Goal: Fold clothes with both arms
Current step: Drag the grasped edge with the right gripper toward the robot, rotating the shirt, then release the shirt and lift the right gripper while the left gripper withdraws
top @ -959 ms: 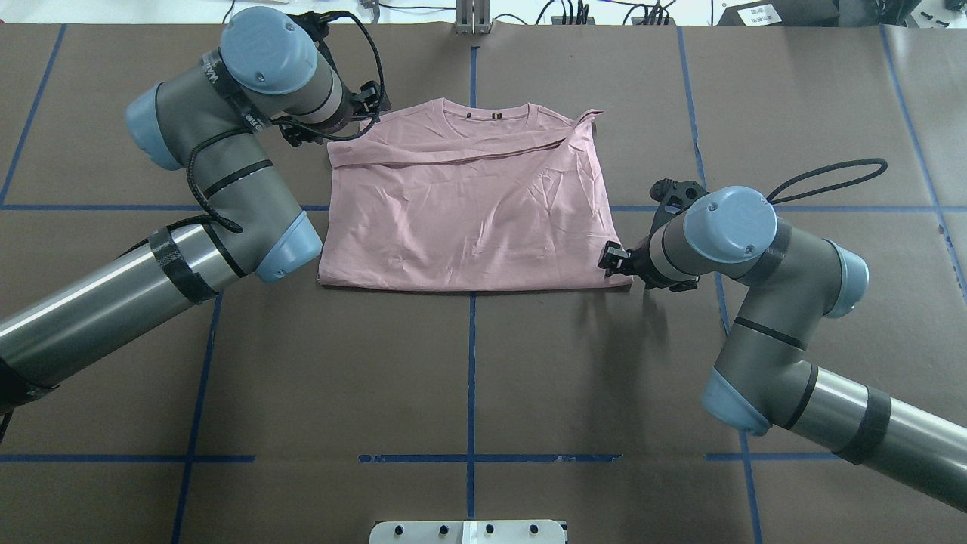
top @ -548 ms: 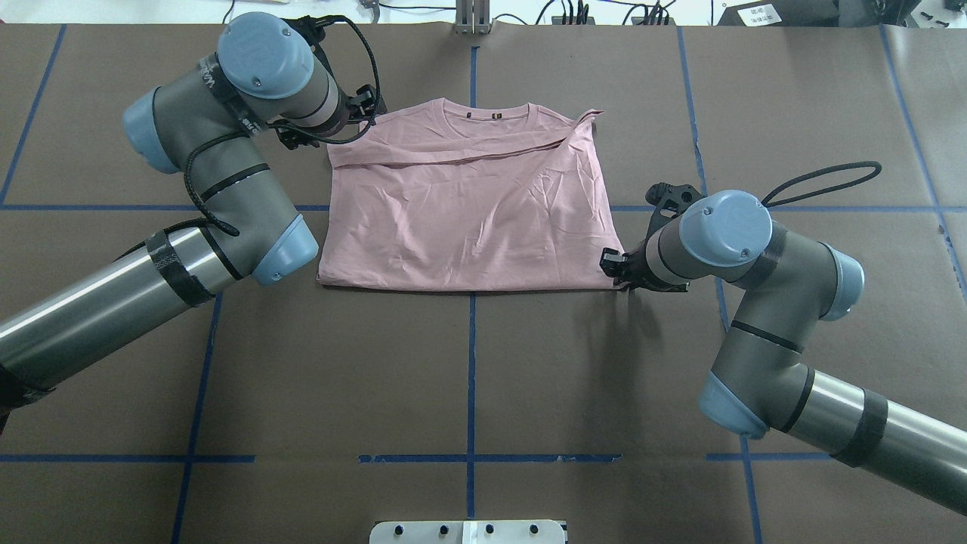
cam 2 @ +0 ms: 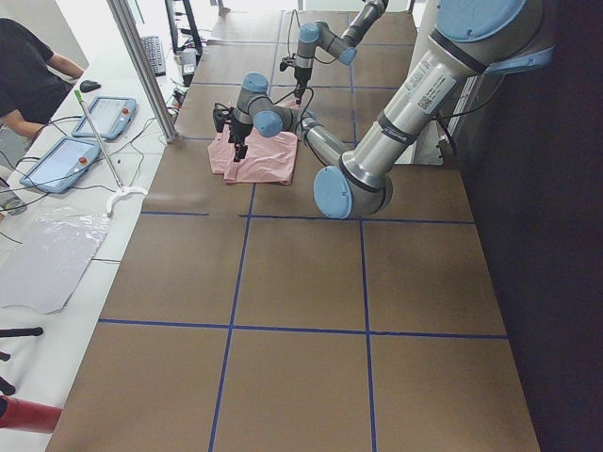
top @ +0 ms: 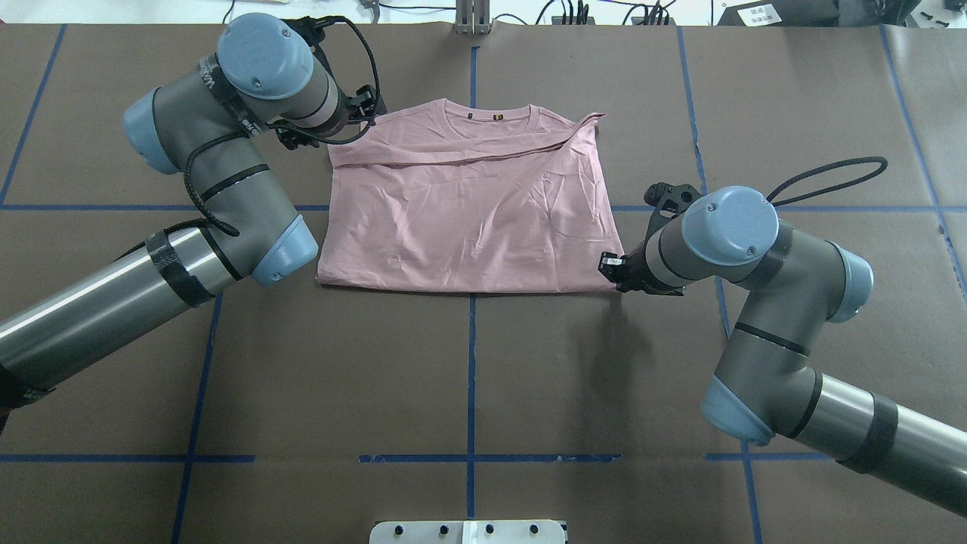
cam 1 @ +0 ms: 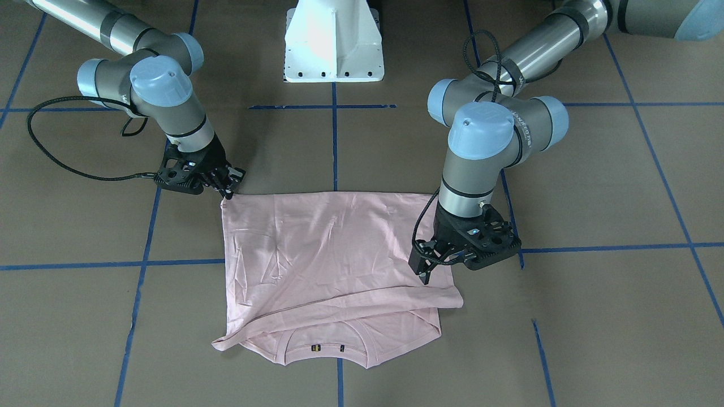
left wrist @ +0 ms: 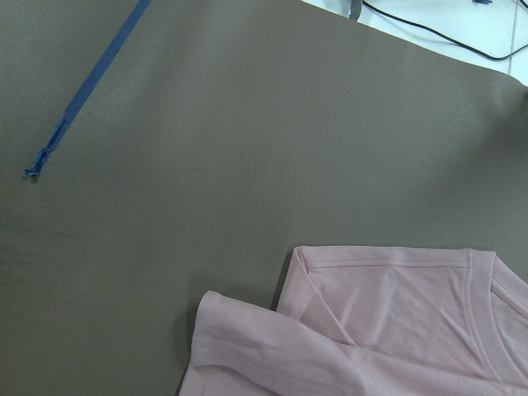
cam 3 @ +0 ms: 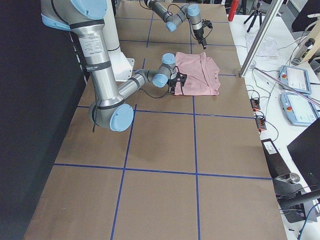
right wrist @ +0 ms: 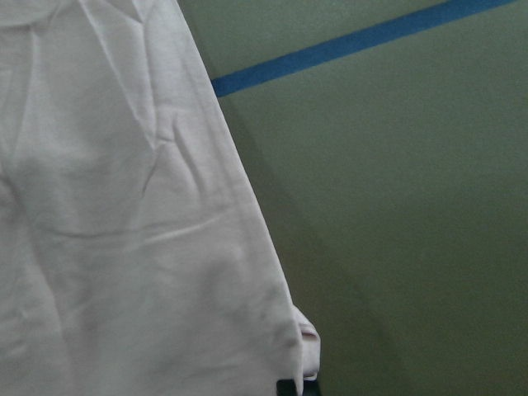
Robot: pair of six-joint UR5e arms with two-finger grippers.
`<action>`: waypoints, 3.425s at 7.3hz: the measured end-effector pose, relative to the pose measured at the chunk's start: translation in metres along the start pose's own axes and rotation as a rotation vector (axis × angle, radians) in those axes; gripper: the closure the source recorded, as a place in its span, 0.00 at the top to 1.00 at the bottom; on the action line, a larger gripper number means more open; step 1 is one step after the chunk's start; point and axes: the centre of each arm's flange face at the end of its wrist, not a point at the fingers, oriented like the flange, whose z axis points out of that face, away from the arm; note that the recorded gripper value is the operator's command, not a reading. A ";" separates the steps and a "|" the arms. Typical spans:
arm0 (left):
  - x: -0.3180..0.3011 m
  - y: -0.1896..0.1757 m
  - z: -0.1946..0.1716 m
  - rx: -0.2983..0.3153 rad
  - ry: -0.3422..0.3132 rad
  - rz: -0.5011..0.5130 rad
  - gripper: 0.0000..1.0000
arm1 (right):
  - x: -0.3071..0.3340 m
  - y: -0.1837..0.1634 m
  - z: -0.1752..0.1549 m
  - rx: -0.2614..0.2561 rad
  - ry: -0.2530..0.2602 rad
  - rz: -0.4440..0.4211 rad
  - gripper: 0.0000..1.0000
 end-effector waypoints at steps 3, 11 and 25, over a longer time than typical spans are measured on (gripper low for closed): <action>0.003 0.000 -0.005 0.002 0.009 0.001 1.00 | 0.036 0.039 -0.022 -0.049 0.044 -0.018 0.00; 0.014 0.070 -0.033 -0.058 0.068 -0.003 1.00 | 0.063 0.230 -0.125 -0.325 0.112 0.133 1.00; -0.002 0.321 -0.031 -0.306 -0.114 -0.215 0.05 | -0.010 0.041 -0.170 0.027 -0.129 0.056 1.00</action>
